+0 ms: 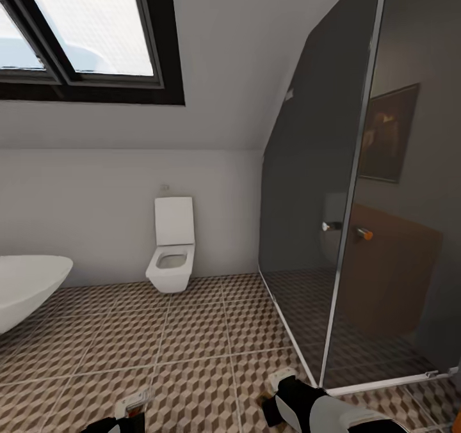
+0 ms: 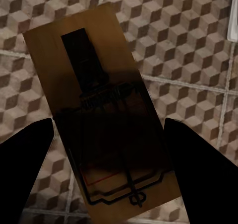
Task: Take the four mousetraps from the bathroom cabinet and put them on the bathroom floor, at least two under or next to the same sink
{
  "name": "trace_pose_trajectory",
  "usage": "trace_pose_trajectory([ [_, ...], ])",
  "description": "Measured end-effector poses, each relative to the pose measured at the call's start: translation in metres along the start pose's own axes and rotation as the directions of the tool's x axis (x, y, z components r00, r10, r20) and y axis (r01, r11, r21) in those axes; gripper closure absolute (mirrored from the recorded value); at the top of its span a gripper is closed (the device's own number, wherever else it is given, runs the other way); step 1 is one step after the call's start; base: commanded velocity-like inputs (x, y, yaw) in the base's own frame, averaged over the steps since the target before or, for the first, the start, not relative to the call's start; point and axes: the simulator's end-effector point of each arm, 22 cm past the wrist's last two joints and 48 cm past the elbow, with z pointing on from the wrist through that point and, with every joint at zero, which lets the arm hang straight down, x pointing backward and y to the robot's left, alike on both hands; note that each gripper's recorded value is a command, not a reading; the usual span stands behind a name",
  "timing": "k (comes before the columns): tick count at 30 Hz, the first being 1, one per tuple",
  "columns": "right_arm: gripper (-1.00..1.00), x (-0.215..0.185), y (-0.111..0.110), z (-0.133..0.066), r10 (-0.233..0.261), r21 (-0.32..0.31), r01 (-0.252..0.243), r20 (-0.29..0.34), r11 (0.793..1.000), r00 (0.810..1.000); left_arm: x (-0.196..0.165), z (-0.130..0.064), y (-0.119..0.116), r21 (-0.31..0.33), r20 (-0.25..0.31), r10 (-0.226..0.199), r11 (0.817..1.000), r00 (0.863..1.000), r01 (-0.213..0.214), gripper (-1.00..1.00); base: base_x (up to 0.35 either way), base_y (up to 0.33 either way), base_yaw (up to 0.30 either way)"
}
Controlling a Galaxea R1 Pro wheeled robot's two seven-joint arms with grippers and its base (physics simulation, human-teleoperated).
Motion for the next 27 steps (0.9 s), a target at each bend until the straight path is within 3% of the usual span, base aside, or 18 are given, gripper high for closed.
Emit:
trace_pose_trajectory([
  [11,1.0,0.0011,0.0002,0.0001,0.0,0.0,0.0,-0.001,1.0,1.0,0.0007,-0.0001,-0.0017,0.002,0.0,0.0,1.0,1.0,0.0,1.0,0.026,0.002,0.3],
  [27,1.0,-0.0017,0.0003,-0.0002,0.001,-0.001,-0.001,0.012,1.0,1.0,-0.0017,-0.0004,0.0,0.0,0.009,0.001,1.0,1.0,-0.001,1.0,0.302,0.064,0.3],
])
